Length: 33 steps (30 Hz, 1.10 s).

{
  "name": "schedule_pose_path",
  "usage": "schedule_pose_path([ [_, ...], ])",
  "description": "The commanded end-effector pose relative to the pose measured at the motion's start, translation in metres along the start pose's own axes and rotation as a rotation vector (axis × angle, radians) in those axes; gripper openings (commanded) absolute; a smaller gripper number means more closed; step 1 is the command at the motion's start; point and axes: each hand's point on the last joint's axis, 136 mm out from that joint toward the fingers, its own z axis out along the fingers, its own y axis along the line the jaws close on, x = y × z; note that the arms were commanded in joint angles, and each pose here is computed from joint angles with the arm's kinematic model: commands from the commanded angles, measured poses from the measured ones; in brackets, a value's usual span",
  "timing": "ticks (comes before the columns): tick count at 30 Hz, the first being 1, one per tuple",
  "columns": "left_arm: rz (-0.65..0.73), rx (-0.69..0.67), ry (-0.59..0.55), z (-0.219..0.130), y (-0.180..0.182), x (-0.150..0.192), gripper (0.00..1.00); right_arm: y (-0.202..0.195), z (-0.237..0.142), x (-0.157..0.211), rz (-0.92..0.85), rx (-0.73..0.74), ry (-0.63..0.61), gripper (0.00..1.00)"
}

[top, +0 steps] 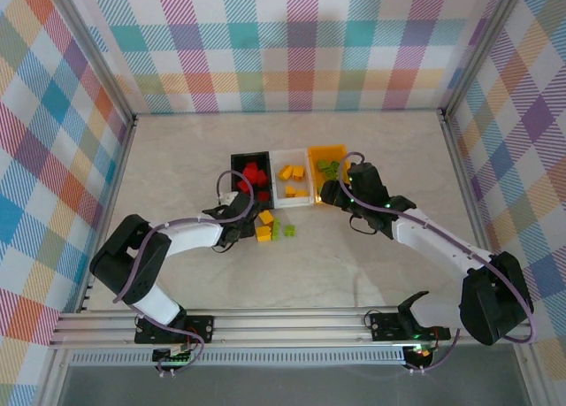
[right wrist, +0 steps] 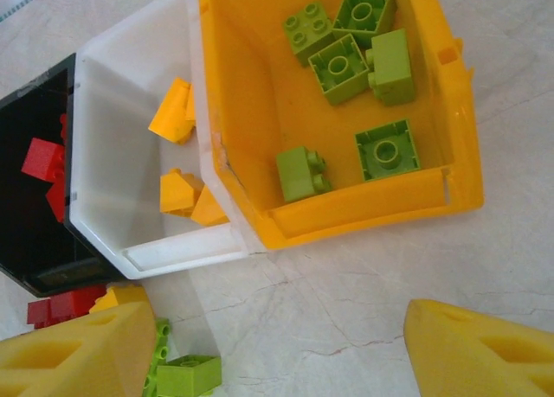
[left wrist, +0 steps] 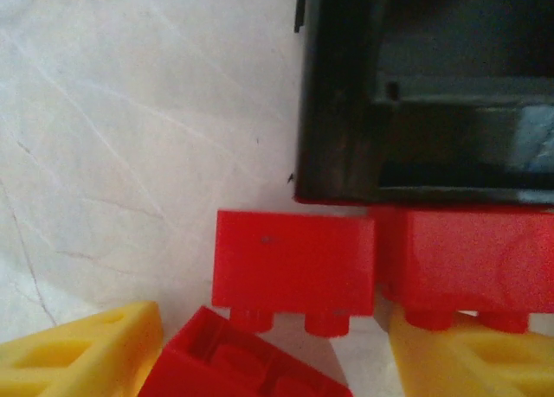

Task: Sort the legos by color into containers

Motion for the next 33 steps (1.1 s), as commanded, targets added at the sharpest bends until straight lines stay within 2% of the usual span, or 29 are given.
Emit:
schedule_pose_path([
  [1, -0.014, -0.008, -0.025, -0.001, 0.004, -0.008, 0.63, -0.002, -0.003, -0.003, 0.016, 0.004, -0.026, 0.76],
  [6, -0.038, 0.032, -0.012, -0.013, 0.009, 0.002, 0.48, -0.002, -0.002, -0.004, 0.019, 0.008, -0.030, 0.76],
  [12, -0.070, 0.093, -0.015, -0.037, 0.010, 0.009, 0.41, -0.005, 0.001, -0.001, 0.032, 0.014, -0.026, 0.76],
  [15, -0.091, 0.138, -0.047, -0.060, 0.004, -0.008, 0.39, -0.008, 0.000, 0.002, 0.040, 0.018, -0.024, 0.76],
  [20, -0.085, 0.166, -0.117, -0.086, -0.021, -0.063, 0.39, -0.013, 0.000, 0.008, 0.054, 0.021, -0.021, 0.76],
  [26, -0.046, 0.105, -0.140, -0.062, -0.051, -0.118, 0.38, -0.018, -0.001, 0.014, 0.052, 0.032, -0.009, 0.76],
  [32, -0.023, 0.039, -0.108, -0.024, -0.059, -0.137, 0.39, -0.020, -0.004, 0.014, 0.045, 0.035, -0.012, 0.76],
  [33, -0.019, 0.039, -0.098, -0.018, -0.062, -0.139, 0.43, -0.020, -0.005, 0.014, 0.045, 0.032, -0.013, 0.76],
])
